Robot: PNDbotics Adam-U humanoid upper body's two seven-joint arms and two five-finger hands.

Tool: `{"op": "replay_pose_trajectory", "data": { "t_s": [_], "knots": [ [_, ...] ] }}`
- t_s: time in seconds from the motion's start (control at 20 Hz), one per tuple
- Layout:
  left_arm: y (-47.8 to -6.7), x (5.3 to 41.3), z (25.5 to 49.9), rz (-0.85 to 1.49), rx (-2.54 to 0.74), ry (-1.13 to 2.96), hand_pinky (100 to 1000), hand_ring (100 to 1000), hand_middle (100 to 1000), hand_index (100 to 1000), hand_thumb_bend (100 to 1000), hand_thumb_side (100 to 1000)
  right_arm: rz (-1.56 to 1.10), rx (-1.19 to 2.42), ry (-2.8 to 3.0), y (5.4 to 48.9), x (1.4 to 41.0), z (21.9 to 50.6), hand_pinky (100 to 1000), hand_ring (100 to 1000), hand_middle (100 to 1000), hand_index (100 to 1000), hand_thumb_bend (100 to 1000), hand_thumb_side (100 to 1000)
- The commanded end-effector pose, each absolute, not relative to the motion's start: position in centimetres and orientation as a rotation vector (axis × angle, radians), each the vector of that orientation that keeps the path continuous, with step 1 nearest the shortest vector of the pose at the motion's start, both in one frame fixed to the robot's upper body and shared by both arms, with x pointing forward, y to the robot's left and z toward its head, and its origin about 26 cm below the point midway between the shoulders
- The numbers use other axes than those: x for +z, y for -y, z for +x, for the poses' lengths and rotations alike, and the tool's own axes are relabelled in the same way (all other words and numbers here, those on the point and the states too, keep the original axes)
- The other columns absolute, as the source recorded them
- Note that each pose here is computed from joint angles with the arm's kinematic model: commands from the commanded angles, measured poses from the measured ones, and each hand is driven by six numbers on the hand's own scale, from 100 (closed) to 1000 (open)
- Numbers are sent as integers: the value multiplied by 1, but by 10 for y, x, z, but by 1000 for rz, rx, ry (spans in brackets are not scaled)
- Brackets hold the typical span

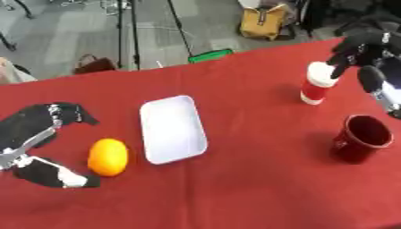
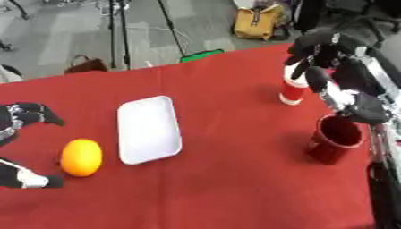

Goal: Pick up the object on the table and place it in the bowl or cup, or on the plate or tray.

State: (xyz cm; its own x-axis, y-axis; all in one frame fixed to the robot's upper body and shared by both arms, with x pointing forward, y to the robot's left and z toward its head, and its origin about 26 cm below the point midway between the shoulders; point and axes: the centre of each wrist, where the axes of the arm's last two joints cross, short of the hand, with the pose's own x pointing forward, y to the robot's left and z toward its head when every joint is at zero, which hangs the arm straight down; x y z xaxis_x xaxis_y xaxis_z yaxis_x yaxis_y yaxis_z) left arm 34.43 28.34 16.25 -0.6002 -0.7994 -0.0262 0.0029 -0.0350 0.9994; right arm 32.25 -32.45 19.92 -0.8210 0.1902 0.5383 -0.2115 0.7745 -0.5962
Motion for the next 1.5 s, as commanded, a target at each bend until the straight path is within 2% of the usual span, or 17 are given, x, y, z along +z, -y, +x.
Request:
{"op": "replay_pose_trajectory", "data": {
  "t_s": [0.05,0.1,0.15,0.4,0.7,0.75,1.0,1.15,1.25,1.35,1.4,1.45,1.5],
  "knots": [
    [-289,164,352,899,-1766,1546,692,717,688,798,1000,509,3,921,2388,325,208,322,517,663,688,810,253,483],
    [-289,161,355,893,-1788,1511,692,717,688,798,1000,509,3,920,2388,324,207,322,517,663,688,810,253,483],
    [-290,157,358,880,-1810,1473,700,734,738,824,1000,509,4,920,2387,324,207,322,517,663,687,810,249,485],
    [-288,143,375,877,-1853,1383,692,731,743,829,1000,516,13,923,2386,323,207,322,517,663,687,810,247,486],
    [-285,130,386,998,-1842,1374,663,707,696,799,1000,515,14,921,2385,324,206,322,517,662,687,809,244,488],
    [-286,128,388,1006,-1838,1374,646,684,658,773,1000,494,15,921,2385,323,206,322,517,662,687,809,240,490],
    [-285,113,396,1026,-1786,1406,630,639,608,732,1000,469,19,922,2384,323,205,323,517,662,687,809,236,491],
    [-285,106,399,1015,-1759,1446,622,599,549,669,1000,463,21,922,2383,323,205,323,517,661,687,810,231,494],
    [-284,104,400,1001,-1715,1501,604,559,474,582,855,470,20,921,2384,323,205,323,517,661,687,810,225,497],
    [-284,104,400,988,-1683,1536,602,548,451,551,793,475,18,920,2383,323,205,323,517,661,686,810,225,497],
    [-285,104,400,982,-1675,1544,602,548,451,551,793,475,18,920,2383,323,205,323,517,661,686,810,225,497],
    [-284,104,400,977,-1664,1553,594,521,387,483,648,495,19,919,2383,323,205,323,516,661,687,810,219,500],
    [-284,105,399,960,-1633,1574,594,521,387,483,648,495,19,919,2383,323,205,323,516,661,687,810,219,500]
  ]
}}
